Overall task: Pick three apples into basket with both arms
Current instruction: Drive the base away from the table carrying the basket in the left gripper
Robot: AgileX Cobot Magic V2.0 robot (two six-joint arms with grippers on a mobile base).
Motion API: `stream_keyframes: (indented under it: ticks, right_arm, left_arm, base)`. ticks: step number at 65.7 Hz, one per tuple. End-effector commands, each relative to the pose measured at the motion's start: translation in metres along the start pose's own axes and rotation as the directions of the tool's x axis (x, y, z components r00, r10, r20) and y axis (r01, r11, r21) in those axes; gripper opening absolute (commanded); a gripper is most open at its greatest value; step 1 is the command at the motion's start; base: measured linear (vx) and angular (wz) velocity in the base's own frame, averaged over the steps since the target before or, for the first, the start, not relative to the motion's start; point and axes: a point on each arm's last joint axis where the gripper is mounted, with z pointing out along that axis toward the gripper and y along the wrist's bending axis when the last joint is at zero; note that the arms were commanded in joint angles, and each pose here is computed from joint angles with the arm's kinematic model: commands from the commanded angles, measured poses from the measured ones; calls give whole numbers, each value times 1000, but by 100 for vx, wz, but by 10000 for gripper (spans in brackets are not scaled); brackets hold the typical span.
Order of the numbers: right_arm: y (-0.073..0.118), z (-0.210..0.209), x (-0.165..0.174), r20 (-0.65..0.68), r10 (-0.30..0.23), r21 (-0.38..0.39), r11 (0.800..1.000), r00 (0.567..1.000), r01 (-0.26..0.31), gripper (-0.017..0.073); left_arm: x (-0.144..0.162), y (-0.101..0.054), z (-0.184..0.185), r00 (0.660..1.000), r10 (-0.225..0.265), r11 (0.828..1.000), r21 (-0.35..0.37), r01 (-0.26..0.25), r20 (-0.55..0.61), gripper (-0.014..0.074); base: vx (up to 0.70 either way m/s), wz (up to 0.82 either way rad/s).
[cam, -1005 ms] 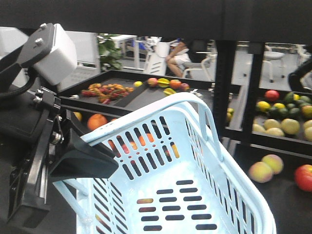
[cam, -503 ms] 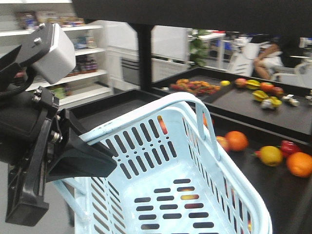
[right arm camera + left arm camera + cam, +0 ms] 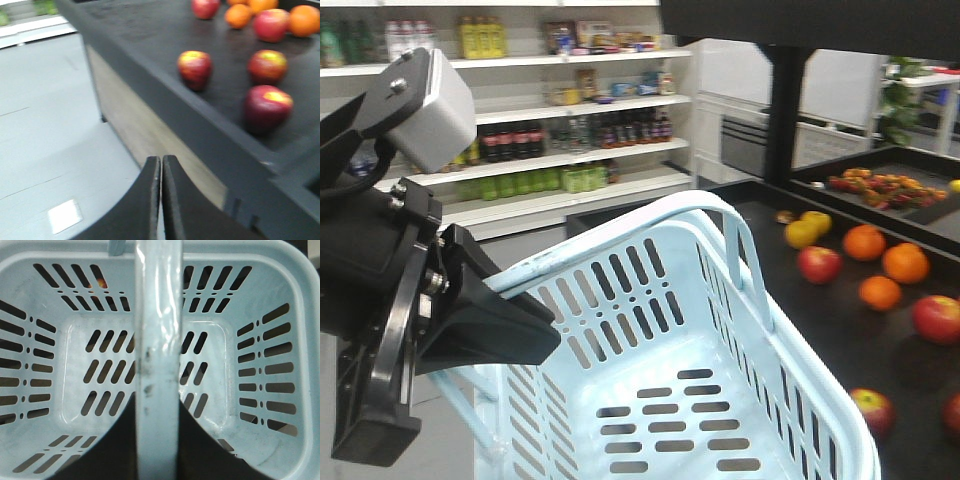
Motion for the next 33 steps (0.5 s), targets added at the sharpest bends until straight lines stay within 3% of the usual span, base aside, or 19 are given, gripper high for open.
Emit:
stream_keyframes:
  ticks: [1, 33]
  right_arm:
    - [-1, -1, -8, 83, -8, 10, 1000, 997, 7, -4]
    - [-1, -1, -8, 83, -8, 10, 1000, 997, 7, -4]
  left_arm:
    - [-15, -7, -17, 992, 8, 1000, -29, -4, 127, -8]
    - [-15, -7, -17, 992, 8, 1000, -29, -4, 127, -8]
  base:
    - [-11, 55]
    - [-7, 53]
